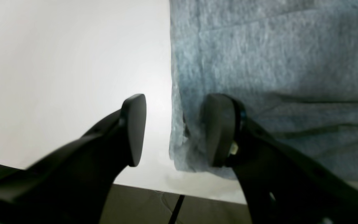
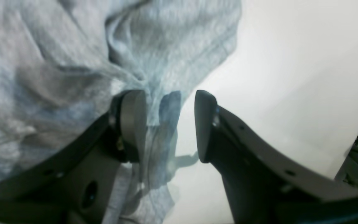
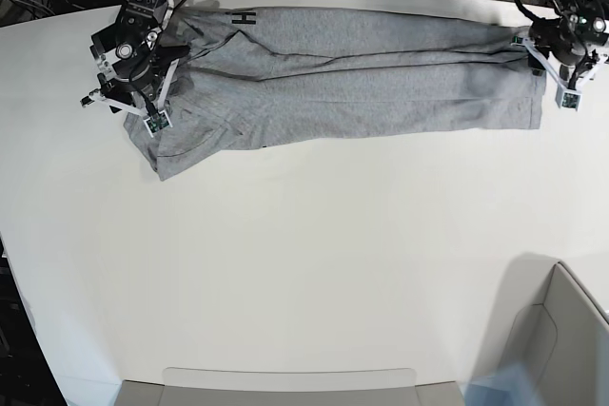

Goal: Fold the T-shirt properly
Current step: 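Drag the grasped edge with the right gripper to straighten it, then open, then grasp the strip's end with the left gripper and lift it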

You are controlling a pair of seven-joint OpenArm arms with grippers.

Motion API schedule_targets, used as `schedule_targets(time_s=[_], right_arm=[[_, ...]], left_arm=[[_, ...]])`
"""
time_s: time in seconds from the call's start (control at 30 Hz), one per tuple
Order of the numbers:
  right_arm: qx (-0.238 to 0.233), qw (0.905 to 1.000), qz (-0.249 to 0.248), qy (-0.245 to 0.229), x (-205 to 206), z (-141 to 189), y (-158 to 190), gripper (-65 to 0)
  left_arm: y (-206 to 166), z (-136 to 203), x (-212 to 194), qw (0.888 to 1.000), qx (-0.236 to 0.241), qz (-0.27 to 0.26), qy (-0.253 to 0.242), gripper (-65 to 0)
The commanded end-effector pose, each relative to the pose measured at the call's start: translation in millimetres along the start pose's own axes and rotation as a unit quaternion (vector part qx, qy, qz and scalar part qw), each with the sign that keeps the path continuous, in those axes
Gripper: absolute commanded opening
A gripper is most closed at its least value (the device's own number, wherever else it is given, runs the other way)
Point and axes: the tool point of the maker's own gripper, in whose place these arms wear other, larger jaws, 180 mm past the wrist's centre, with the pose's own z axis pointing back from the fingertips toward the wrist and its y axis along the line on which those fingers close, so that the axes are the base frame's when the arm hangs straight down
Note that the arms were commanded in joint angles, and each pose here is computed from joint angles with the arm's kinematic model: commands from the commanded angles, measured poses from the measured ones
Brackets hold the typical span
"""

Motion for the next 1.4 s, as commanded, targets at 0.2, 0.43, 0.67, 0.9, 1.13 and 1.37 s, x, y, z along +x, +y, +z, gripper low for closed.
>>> schedule_targets(time_s=[0.2,0.43,0.67,0.9,1.13,1.37], right_arm=[[-0.004,0.9999,0.008,-0.008,4.4,2.3,-3.7,-39.3],[-0.001,0.9999,0.008,-0.005,3.1,0.2,-2.5,-39.3],[0.001,0.9999,0.010,-0.006,4.0,0.0,-1.2,-39.3],[0.000,0.9999,0.008,-0.011,8.9,-0.7,-3.0,-39.3],[0.006,0.9999,0.009,-0.005,5.0,-3.8,0.5,-39.3],[0.007,0.9999,0.009,-0.006,6.6,-4.0,0.9,-39.3]], left_arm=[[20.8,-14.5,-1.0,1.000,0.004,0.008,0.019,-34.1],[10.5,-26.7,-7.5,0.999,-0.016,0.013,0.037,-34.1],[4.2,-47.8,-11.5,0.996,-0.041,0.050,0.055,-34.1],[-8.1,-74.2,-11.4,0.990,-0.077,0.090,0.076,-44.5],[39.7,-70.6,-2.7,0.991,-0.047,0.092,0.091,-40.7],[66.1,-38.1,27.3,0.994,0.002,0.093,0.048,-30.5]])
